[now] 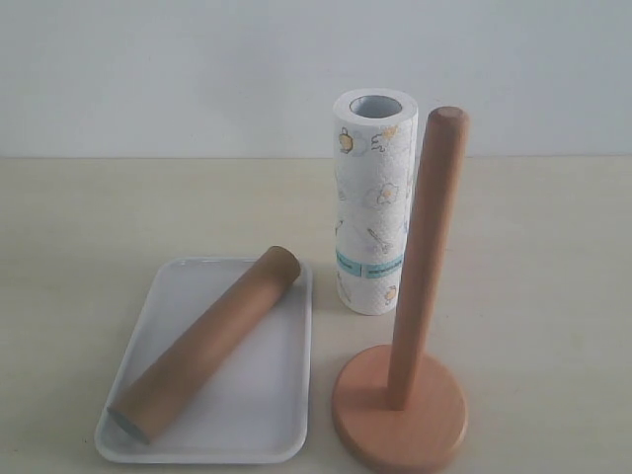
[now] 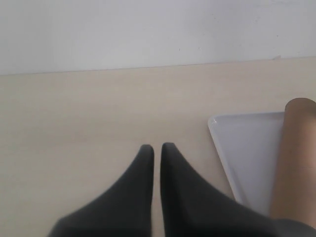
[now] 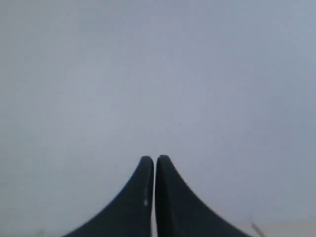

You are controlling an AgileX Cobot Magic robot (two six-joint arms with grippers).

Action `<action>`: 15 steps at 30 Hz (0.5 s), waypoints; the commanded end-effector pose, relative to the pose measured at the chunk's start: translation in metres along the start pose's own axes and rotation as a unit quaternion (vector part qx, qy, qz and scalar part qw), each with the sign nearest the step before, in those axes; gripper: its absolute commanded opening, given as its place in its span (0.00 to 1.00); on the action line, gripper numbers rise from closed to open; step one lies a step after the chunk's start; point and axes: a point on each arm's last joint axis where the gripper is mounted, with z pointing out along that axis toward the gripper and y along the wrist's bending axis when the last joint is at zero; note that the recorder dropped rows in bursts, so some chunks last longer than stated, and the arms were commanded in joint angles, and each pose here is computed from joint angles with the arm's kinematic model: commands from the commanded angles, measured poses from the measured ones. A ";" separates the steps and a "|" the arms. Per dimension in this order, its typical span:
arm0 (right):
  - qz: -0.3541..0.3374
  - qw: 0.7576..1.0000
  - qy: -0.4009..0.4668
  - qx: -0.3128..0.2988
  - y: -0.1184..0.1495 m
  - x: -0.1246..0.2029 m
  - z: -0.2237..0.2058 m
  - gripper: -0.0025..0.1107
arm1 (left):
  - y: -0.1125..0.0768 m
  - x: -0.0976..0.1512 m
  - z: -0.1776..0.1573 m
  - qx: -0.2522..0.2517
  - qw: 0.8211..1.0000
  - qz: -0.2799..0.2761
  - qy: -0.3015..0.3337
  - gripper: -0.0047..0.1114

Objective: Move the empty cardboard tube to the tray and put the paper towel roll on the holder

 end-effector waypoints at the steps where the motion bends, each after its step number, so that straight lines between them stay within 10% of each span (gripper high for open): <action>1: -0.031 0.999 -0.026 0.011 -0.001 -0.036 0.022 0.03 | 0.000 0.001 0.000 0.000 1.000 -0.009 0.002 0.08; 8: -0.036 0.981 0.188 -0.016 0.009 -0.037 0.163 0.03 | 0.000 0.001 0.000 0.000 1.000 -0.009 0.002 0.08; 15: -0.019 0.971 0.236 -0.006 0.010 -0.004 0.205 0.03 | 0.000 0.001 0.000 0.000 1.000 -0.009 0.002 0.08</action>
